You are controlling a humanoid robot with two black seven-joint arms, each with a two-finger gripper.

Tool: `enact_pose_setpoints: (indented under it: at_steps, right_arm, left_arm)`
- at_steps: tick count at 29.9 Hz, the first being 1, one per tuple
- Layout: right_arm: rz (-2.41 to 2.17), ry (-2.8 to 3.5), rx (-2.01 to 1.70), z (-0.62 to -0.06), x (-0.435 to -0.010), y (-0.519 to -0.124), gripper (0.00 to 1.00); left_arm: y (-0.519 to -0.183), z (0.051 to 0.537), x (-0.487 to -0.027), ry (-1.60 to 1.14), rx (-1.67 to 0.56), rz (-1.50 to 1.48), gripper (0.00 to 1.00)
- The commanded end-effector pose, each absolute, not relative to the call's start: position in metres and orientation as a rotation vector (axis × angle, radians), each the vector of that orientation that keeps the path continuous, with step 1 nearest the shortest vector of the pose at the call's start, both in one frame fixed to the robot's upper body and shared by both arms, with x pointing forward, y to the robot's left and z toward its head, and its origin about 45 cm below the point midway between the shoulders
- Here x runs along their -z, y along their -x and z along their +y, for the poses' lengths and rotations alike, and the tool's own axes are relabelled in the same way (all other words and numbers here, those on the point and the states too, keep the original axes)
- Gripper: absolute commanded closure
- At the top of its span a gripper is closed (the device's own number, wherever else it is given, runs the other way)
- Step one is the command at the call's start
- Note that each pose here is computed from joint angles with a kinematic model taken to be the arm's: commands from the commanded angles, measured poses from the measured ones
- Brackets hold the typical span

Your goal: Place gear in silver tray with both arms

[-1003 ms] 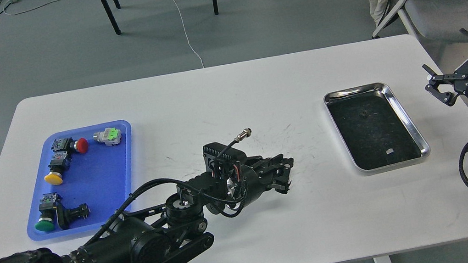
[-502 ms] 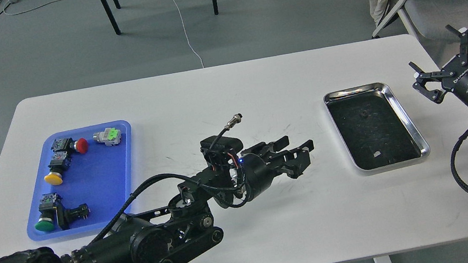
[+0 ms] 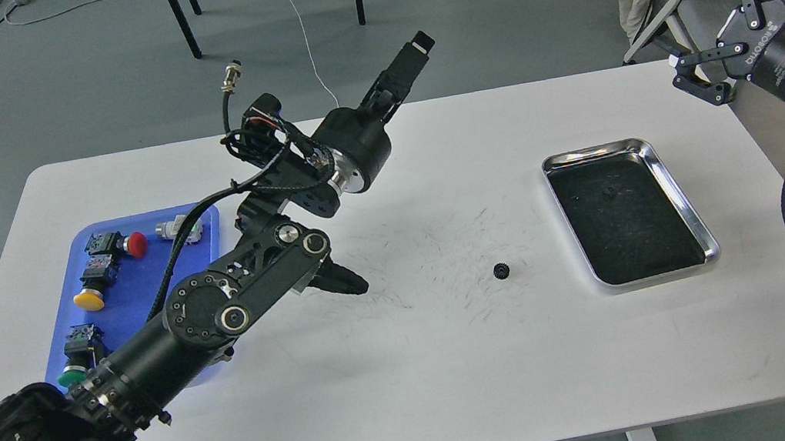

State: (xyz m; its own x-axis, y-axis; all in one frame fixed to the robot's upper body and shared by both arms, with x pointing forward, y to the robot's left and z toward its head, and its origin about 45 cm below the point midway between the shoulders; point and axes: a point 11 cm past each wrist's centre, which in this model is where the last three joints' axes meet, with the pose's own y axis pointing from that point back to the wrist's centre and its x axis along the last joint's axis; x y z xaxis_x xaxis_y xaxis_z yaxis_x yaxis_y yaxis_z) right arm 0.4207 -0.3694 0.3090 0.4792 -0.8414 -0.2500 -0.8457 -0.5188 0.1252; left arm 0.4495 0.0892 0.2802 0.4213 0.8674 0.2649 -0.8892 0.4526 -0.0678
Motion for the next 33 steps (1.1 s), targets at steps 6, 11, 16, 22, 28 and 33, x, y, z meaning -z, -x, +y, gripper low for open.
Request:
enact_pose_setpoints:
  at_steps: [6, 11, 16, 22, 28, 33]
  right_arm:
    - [1.430, 3.161, -0.134, -0.315, -0.362, -0.436, 0.02]
    - [1.287, 3.422, 0.036, -0.259, -0.366, -0.444, 0.02]
    - [0.979, 3.698, 0.275, -0.185, -0.350, -0.439, 0.02]
    - [0.540, 3.996, 0.749, -0.131, -0.304, -0.420, 0.02]
    - [0.172, 4.200, 1.047, -0.107, -0.266, -0.399, 0.02]
    - [-0.080, 4.318, 1.146, -0.106, -0.235, -0.384, 0.02]
  left_arm:
    - [-0.481, 0.206, -0.304, 0.112, -1.348, 0.064, 0.03]
    - [-0.485, 0.260, -0.301, 0.223, -1.464, 0.217, 0.02]
    - [-0.484, 0.305, -0.274, 0.262, -1.511, 0.370, 0.02]
    - [-0.470, 0.332, -0.234, 0.275, -1.503, 0.467, 0.02]
    - [-0.465, 0.342, -0.232, 0.292, -1.539, 0.435, 0.02]
    - [-0.465, 0.349, -0.235, 0.290, -1.555, 0.419, 0.02]
